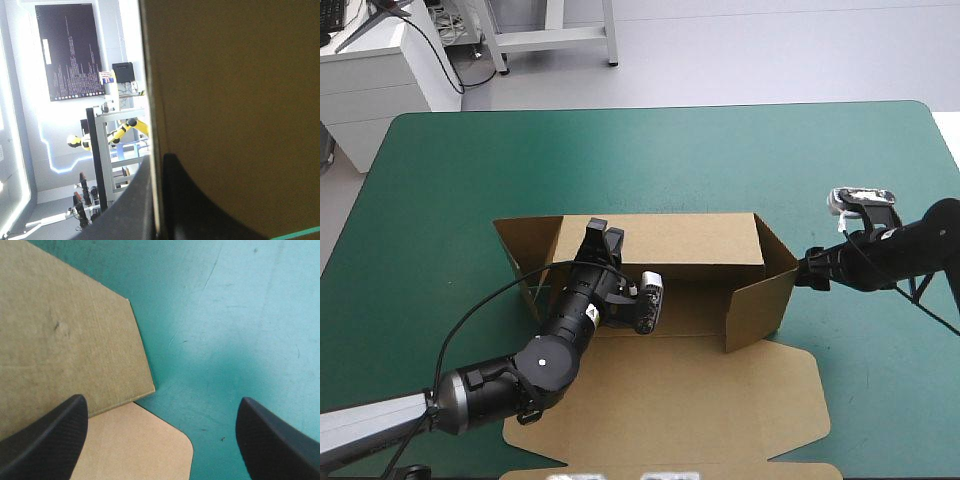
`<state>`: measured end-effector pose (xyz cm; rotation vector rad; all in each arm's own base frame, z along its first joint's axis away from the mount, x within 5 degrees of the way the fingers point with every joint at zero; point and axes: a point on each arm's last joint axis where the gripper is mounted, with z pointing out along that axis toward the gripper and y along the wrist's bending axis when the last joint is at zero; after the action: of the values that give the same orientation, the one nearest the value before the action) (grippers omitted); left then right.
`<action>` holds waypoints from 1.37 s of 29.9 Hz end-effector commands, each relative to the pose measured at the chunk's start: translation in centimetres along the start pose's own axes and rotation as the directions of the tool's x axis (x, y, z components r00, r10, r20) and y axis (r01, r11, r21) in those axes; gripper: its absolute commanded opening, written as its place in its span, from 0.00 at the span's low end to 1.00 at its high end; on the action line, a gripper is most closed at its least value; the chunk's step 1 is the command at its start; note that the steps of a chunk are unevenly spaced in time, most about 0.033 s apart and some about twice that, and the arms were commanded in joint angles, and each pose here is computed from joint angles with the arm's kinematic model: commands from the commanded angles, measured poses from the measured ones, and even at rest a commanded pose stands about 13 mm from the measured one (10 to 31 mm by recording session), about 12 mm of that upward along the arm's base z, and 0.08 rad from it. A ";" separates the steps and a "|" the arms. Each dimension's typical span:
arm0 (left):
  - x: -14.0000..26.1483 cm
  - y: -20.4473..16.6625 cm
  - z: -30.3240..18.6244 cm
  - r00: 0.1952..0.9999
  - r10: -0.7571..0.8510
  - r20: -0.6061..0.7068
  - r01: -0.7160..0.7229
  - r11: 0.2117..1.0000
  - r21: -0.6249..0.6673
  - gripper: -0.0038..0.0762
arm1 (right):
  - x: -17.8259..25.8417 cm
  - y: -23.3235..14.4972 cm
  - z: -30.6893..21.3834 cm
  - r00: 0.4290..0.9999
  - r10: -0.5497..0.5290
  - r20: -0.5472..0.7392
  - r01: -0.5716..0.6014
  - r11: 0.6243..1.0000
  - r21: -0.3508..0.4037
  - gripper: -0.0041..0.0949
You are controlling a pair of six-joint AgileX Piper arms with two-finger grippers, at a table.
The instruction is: Fold the box
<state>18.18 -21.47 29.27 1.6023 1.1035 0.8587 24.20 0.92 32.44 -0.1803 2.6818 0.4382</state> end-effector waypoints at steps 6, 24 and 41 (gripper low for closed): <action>0.1 1.6 -0.7 1.000 0.004 0.009 -0.004 0.997 -0.072 0.04 | 1.5 1.3 -0.2 0.995 -0.015 0.096 0.025 0.995 -0.099 0.79; 0.1 1.7 -0.7 1.000 0.004 0.007 -0.004 0.997 -0.073 0.04 | 2.9 2.1 1.1 0.976 -0.073 0.206 0.116 0.973 -0.202 0.79; 0.1 1.7 -0.7 1.000 0.004 0.007 -0.004 0.997 -0.073 0.04 | 2.7 4.2 1.6 0.925 -0.278 0.260 0.334 0.921 -0.202 0.79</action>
<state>18.18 -21.46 29.26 1.6017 1.1069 0.8580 21.67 4.07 29.43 -0.5372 2.4107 0.6212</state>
